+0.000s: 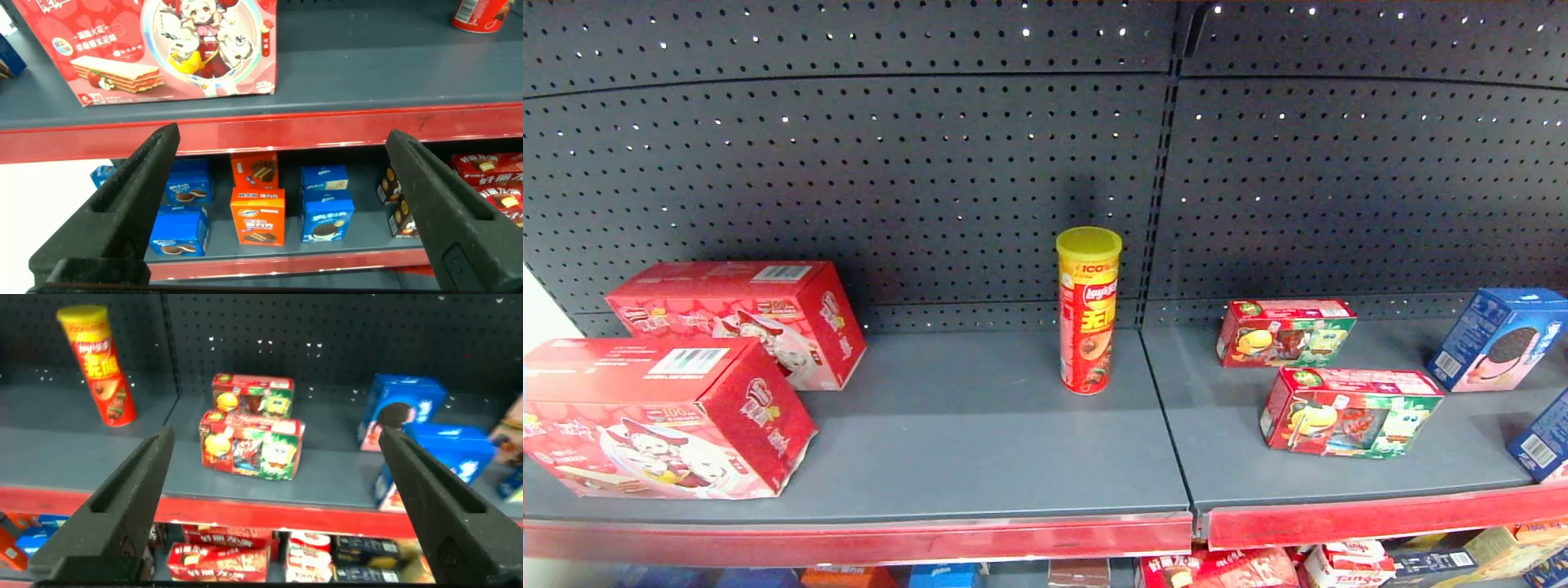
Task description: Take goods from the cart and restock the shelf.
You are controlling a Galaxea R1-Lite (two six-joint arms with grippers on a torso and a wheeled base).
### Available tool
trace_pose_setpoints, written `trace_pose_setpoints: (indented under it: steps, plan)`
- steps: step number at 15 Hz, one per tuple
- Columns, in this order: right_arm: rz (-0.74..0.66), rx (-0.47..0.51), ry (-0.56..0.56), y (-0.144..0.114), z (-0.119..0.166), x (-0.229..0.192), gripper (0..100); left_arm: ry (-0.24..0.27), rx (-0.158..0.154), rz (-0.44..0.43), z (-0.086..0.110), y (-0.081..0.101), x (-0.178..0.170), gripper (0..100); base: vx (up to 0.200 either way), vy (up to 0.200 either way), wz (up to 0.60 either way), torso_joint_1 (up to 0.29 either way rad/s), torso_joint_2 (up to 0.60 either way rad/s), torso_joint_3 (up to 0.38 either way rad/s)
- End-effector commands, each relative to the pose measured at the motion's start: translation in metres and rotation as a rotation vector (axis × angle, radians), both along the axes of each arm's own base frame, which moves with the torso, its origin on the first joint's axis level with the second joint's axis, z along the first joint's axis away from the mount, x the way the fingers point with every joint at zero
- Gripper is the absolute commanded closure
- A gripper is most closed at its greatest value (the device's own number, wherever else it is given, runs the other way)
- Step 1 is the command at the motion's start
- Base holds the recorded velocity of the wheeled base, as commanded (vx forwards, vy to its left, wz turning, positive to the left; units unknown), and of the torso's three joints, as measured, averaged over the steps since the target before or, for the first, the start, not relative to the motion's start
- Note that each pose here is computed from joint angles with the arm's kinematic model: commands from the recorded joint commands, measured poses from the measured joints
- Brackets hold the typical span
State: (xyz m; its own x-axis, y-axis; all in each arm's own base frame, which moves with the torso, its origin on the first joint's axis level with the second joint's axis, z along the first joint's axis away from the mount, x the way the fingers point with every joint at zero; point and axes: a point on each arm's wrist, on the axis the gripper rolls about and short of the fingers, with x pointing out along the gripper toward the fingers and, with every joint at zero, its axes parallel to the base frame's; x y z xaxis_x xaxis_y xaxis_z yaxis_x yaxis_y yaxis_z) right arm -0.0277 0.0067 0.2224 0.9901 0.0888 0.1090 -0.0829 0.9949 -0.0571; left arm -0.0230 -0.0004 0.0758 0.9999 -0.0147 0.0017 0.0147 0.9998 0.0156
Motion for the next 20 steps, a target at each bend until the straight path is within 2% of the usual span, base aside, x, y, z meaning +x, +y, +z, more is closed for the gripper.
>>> trace_pose_setpoints:
  steps: [1, 4, 6, 9, 12, 16, 20]
  plan:
    - [-0.032, 0.01, 0.1, -0.002, 0.047, 0.016, 0, 0.002, 0.0, 0.001, 0.0, 0.0, 0.0, 0, 0.0, 0.0, 0.0, 0.0, 0.0, 0.0]
    - [-0.226, 0.034, 0.207, 0.006, 0.043, -0.001, 0, 0.002, 0.0, 0.001, 0.0, 0.0, 0.0, 0, 0.0, 0.0, 0.0, 0.0, 0.0, 0.0]
    - [-0.3, -0.035, 0.255, 0.016, 0.027, -0.018, 0, 0.002, 0.0, 0.001, 0.0, 0.0, 0.0, 0, 0.0, 0.0, 0.0, 0.0, 0.0, 0.0]
    - [-0.282, -0.043, 0.246, 0.021, 0.019, -0.026, 0, 0.002, 0.0, 0.001, 0.0, 0.0, 0.0, 0, 0.0, 0.0, 0.0, 0.0, 0.0, 0.0]
    - [-0.318, -0.046, 0.207, 0.018, 0.011, -0.014, 0, 0.002, 0.0, 0.001, 0.0, 0.0, 0.0, 0, 0.0, 0.0, 0.0, 0.0, 0.0, 0.0]
    - [-0.397, -0.039, 0.216, 0.02, -0.002, -0.014, 0, 0.002, 0.0, 0.001, 0.0, 0.0, 0.0, 0, 0.0, 0.0, 0.0, 0.0, 0.0, 0.0]
    - [-0.363, -0.053, 0.196, 0.027, -0.016, -0.022, 0, 0.002, -0.002, 0.001, 0.0, 0.0, 0.0, 0, 0.0, 0.0, 0.0, 0.0, 0.0, 0.0]
